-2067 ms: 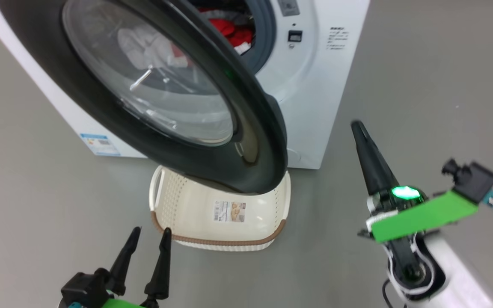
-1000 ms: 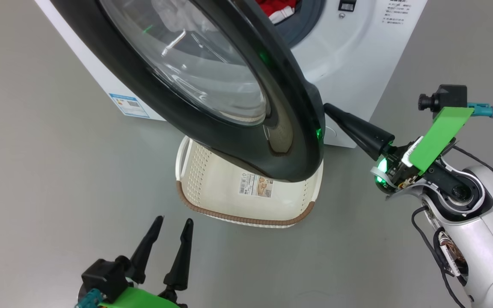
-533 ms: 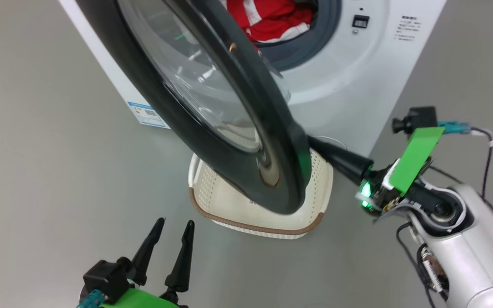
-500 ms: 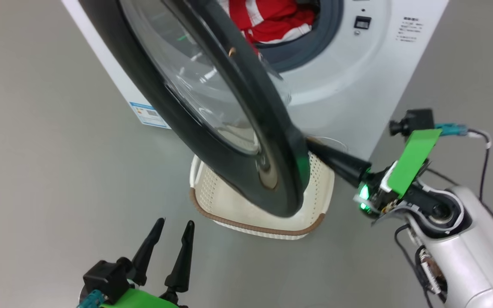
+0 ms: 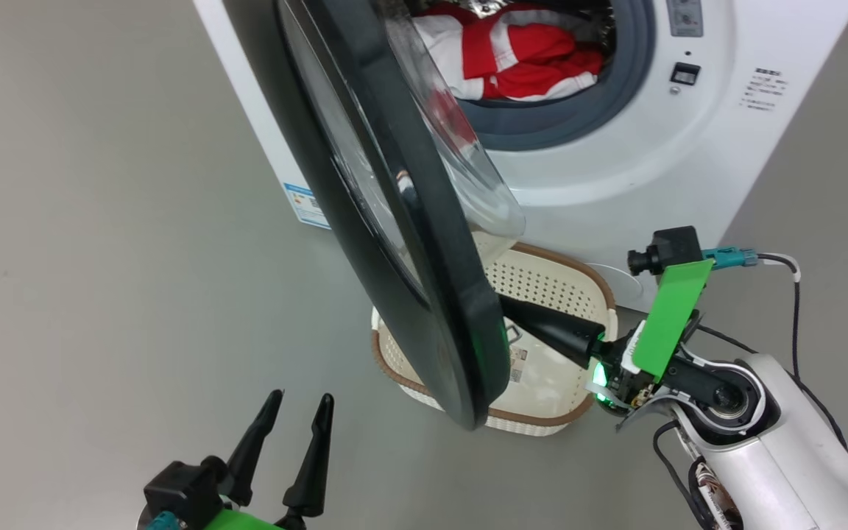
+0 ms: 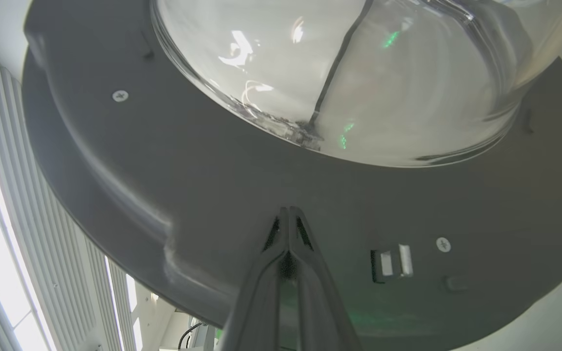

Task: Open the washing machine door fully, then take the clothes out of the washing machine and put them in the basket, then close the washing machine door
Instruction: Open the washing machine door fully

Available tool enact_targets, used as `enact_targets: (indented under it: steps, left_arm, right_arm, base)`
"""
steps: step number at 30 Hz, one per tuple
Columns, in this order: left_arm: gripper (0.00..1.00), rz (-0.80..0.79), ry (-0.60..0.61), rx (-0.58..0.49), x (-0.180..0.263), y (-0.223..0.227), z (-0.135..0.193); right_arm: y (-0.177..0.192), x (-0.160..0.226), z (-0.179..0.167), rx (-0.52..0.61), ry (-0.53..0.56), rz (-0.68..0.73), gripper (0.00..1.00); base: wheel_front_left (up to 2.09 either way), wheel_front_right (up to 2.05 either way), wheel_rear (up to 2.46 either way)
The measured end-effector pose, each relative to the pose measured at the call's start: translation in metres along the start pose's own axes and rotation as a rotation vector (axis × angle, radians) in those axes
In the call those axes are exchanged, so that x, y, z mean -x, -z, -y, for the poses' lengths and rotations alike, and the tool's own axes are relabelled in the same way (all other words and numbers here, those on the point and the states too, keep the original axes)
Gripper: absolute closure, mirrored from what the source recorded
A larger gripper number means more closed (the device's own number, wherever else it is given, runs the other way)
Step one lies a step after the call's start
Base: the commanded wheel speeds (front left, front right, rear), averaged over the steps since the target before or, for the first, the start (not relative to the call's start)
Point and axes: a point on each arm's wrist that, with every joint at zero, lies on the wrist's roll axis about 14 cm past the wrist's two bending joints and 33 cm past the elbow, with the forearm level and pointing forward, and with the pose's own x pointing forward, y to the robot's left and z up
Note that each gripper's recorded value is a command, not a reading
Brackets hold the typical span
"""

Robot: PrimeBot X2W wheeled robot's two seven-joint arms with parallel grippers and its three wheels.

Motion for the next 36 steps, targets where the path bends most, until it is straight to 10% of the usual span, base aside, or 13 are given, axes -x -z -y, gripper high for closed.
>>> enact_targets:
  steps: [36]
  left_arm:
    - [0.0,0.135,-0.228,-0.002,0.053,-0.04,-0.066]
  right_arm:
    - [0.105,-0.064,-0.018,0.002,-0.052,-0.331,1.0]
  base:
    - [0.0,0.0,0.0]
